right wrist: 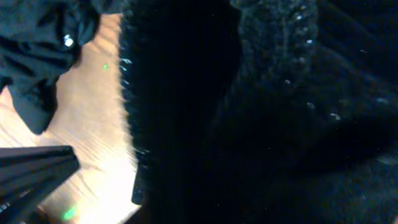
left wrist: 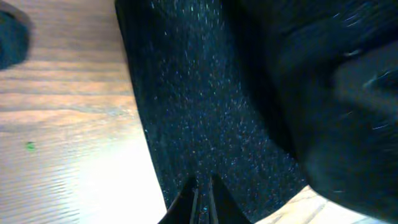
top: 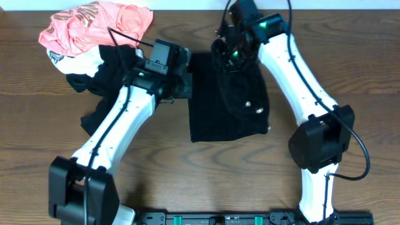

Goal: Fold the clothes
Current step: 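Press the folded bundle with the right gripper and lift the left gripper away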

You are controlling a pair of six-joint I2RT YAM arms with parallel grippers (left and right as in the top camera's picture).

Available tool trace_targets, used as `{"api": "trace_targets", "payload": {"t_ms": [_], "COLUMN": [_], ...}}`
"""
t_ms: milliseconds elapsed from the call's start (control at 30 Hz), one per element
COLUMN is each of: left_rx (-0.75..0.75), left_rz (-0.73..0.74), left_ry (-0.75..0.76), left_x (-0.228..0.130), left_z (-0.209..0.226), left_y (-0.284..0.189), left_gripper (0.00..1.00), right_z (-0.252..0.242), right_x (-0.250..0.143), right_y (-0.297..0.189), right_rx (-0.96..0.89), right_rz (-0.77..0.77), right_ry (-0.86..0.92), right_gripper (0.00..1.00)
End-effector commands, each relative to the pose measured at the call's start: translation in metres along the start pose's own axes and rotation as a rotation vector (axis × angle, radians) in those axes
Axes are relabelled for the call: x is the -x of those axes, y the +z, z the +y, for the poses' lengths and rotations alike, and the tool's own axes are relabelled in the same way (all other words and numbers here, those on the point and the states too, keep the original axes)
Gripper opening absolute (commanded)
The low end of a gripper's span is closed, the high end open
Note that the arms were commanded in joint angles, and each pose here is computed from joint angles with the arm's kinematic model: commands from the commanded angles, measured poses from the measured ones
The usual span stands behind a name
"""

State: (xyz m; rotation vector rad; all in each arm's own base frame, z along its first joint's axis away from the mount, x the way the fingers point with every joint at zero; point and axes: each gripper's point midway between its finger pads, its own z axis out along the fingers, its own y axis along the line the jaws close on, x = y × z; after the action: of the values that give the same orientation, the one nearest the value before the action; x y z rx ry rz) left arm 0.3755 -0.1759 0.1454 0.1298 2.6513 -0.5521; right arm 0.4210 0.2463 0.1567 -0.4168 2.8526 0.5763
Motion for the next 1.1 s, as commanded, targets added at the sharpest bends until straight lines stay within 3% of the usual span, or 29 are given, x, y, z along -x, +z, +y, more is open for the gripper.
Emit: {"api": "trace_targets", "payload": {"t_ms": [0,33,100,333,533,700,1067], "left_rx": [0.007,0.009,0.013,0.039,0.045,0.044,0.046], "left_rz": [-0.075,-0.101,-0.147,-0.267,-0.226,-0.164,-0.138], "left_ry": [-0.035,-0.046,-0.062,-0.111,-0.12,-0.107,-0.088], "left_x": [0.013,0.017,0.024,0.039,0.031,0.02,0.015], "left_z": [0.009,0.012,0.019,0.041,0.043,0.037,0.035], "left_y": [-0.029,-0.039,-0.056,-0.101,-0.094,-0.082,-0.076], "left_gripper": [0.08,0.08,0.08,0.11,0.11,0.11,0.15], "right_z": [0.025,0.027,0.029,0.038,0.032,0.004,-0.089], "right_x": [0.002,0.002,0.003,0.004,0.005,0.006,-0.008], "right_y": [0.001,0.002,0.002,0.004,0.003,-0.005,-0.026], "right_rx": [0.041,0.043,0.045,0.064,0.052,0.028,-0.024], "right_rz": [-0.014,-0.017,-0.021,-0.028,-0.03,-0.021,0.031], "right_ry": [-0.047,-0.051,-0.057,-0.074,-0.065,-0.002,0.137], "right_gripper": [0.69,0.83,0.89,0.89,0.88,0.99,0.99]}}
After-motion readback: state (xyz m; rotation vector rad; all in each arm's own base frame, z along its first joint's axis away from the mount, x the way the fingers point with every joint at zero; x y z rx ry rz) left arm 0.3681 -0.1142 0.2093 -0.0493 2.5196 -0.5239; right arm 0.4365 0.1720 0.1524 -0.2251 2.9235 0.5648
